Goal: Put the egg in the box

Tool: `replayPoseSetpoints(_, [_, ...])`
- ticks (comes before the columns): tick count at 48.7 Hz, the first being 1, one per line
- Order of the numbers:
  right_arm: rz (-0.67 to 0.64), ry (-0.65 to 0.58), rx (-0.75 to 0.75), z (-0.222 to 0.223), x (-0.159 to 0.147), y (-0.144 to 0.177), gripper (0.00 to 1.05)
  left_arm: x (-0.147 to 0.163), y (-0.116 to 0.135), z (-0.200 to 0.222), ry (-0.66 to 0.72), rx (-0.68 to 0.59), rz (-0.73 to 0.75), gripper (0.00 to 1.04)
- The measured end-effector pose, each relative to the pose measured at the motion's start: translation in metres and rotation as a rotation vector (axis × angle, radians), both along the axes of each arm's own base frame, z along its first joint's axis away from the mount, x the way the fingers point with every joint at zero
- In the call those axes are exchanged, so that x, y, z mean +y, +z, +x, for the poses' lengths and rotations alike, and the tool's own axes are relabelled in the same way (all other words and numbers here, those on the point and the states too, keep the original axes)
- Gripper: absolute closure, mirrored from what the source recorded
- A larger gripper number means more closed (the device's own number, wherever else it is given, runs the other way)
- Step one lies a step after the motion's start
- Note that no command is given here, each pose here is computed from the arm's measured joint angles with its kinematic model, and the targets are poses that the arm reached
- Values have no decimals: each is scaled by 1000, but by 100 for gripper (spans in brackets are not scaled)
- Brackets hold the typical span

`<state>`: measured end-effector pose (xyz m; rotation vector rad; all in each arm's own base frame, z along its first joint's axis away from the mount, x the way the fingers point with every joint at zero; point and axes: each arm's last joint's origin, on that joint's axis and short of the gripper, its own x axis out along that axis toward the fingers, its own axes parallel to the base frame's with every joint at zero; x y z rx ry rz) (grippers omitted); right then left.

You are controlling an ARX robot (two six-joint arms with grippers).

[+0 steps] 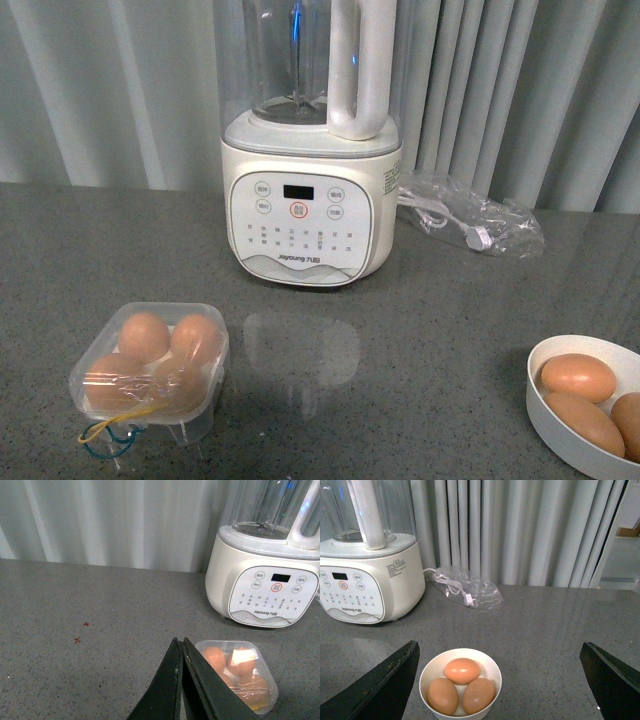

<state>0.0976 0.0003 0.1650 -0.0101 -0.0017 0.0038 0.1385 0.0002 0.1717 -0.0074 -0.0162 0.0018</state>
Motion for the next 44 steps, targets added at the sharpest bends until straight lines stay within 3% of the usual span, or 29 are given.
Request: replayPoseSetpoints(44, [0,0,0,0,0,0,7,0,5,-28,0,-16,0,101])
